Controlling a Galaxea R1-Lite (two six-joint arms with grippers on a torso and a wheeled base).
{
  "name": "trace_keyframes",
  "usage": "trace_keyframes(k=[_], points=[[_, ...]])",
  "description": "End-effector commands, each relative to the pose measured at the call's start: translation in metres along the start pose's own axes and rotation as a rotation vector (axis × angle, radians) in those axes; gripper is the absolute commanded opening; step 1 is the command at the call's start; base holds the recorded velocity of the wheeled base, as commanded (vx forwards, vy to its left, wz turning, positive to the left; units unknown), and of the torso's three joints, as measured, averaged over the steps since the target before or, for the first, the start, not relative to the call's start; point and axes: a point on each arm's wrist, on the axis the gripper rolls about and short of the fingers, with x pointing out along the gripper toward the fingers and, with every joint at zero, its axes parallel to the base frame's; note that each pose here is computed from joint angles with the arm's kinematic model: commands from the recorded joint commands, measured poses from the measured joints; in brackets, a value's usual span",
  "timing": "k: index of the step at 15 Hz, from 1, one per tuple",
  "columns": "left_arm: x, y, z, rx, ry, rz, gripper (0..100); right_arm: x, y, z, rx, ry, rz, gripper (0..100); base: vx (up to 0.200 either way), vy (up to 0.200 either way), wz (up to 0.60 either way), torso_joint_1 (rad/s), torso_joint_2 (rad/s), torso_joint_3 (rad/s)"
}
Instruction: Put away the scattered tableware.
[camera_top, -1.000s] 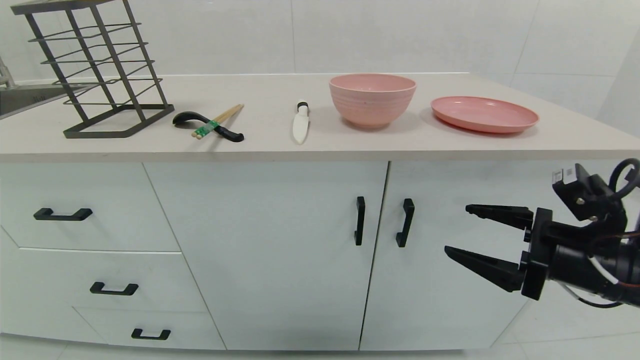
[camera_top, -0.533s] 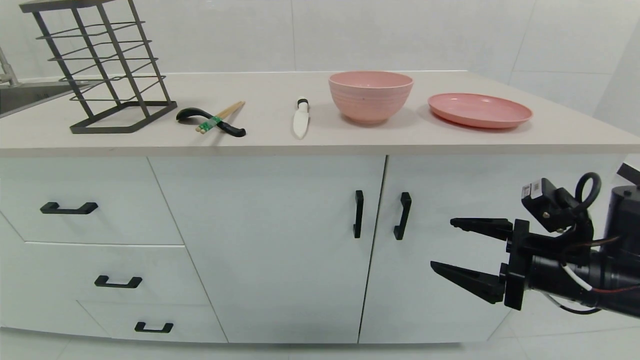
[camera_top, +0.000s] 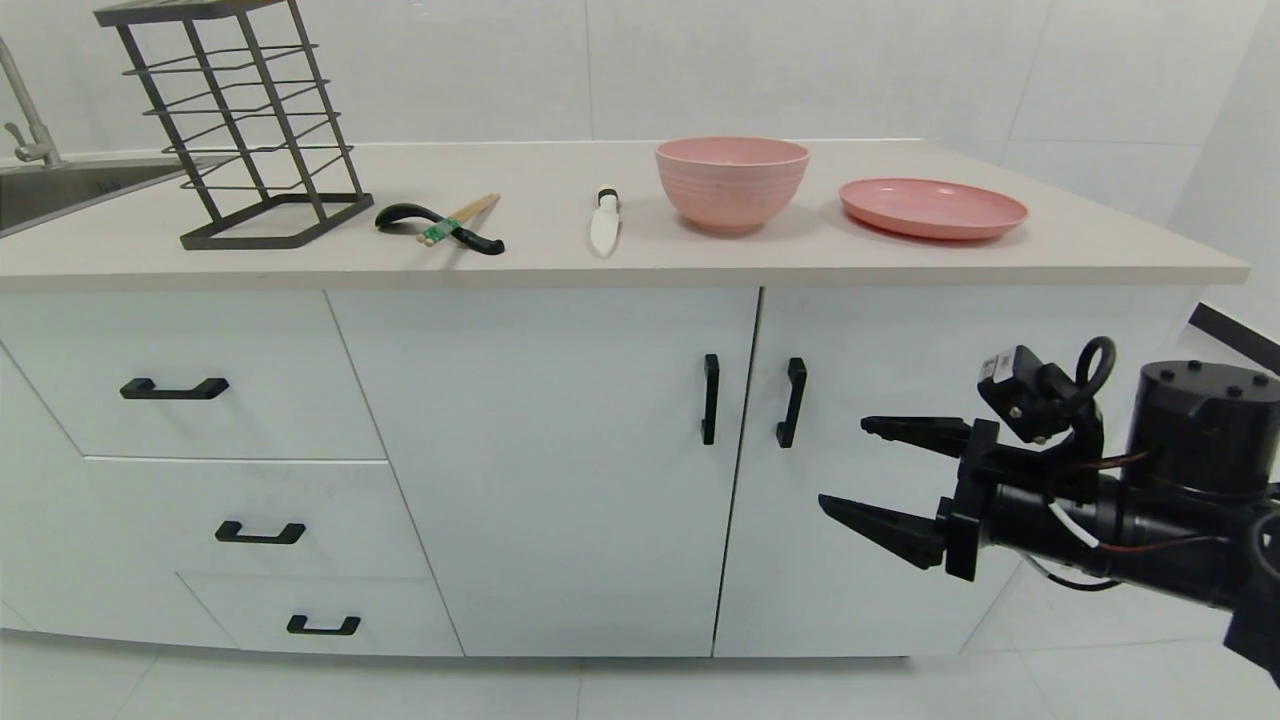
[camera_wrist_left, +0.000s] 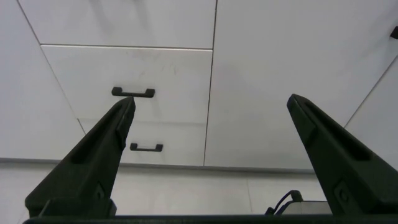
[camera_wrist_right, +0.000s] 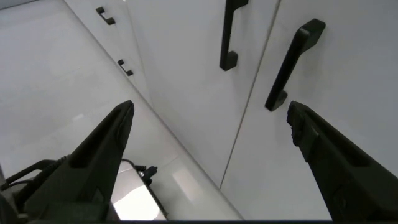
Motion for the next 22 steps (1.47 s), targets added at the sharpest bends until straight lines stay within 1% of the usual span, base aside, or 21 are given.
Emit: trace_keyframes(k=[1, 3, 7, 11, 15, 16, 17, 18, 19, 20, 21, 22], points=[[0.0, 0.0, 0.0, 0.0, 0.0, 0.001, 100, 0.018, -0.01, -0.009, 0.013, 0.021, 0.001, 100, 0.0, 0.0, 0.0, 0.0, 0.0, 0.0], [0.0, 0.0, 0.0, 0.005, 0.002, -0.002, 100, 0.029, -0.015, -0.013, 0.009, 0.016, 0.001, 100, 0.0, 0.0, 0.0, 0.0, 0.0, 0.0], [0.0, 0.0, 0.0, 0.003, 0.0, -0.003, 100, 0.03, -0.016, -0.014, 0.002, 0.007, -0.005, 100, 0.0, 0.0, 0.0, 0.0, 0.0, 0.0], [0.0, 0.0, 0.0, 0.003, 0.002, -0.002, 100, 0.021, -0.01, -0.015, 0.002, 0.012, -0.003, 100, 0.0, 0.0, 0.0, 0.0, 0.0, 0.0], [0.0, 0.0, 0.0, 0.009, -0.003, -0.014, 100, 0.021, -0.011, -0.014, -0.007, -0.001, -0.007, 100, 0.0, 0.0, 0.0, 0.0, 0.0, 0.0], [0.0, -0.001, 0.004, 0.011, -0.03, -0.021, 100, 0.021, -0.011, -0.013, -0.008, -0.004, -0.009, 100, 0.0, 0.0, 0.0, 0.0, 0.0, 0.0], [-0.013, -0.001, 0.046, -0.004, -0.289, -0.031, 100, 0.021, -0.011, -0.015, -0.005, 0.001, -0.008, 100, 0.0, 0.0, 0.0, 0.0, 0.0, 0.0], [-0.024, -0.003, 0.079, -0.006, -0.396, -0.04, 100, 0.02, -0.012, -0.015, -0.002, 0.0, -0.014, 100, 0.0, 0.0, 0.0, 0.0, 0.0, 0.0], [-0.027, -0.003, 0.087, -0.002, -0.393, -0.066, 100, 0.018, -0.014, -0.015, 0.0, 0.001, -0.02, 100, 0.0, 0.0, 0.0, 0.0, 0.0, 0.0], [-0.025, -0.003, 0.079, -0.015, -0.302, -0.147, 100, 0.017, -0.013, -0.017, 0.001, 0.003, -0.019, 100, 0.0, 0.0, 0.0, 0.0, 0.0, 0.0], [-0.023, -0.004, 0.076, -0.047, -0.25, -0.188, 100, 0.016, -0.013, -0.017, -0.004, -0.005, -0.019, 100, 0.0, 0.0, 0.0, 0.0, 0.0, 0.0], [-0.018, -0.004, 0.08, -0.056, -0.217, -0.245, 100, 0.015, -0.011, -0.018, -0.005, -0.008, -0.016, 100, 0.0, 0.0, 0.0, 0.0, 0.0, 0.0]])
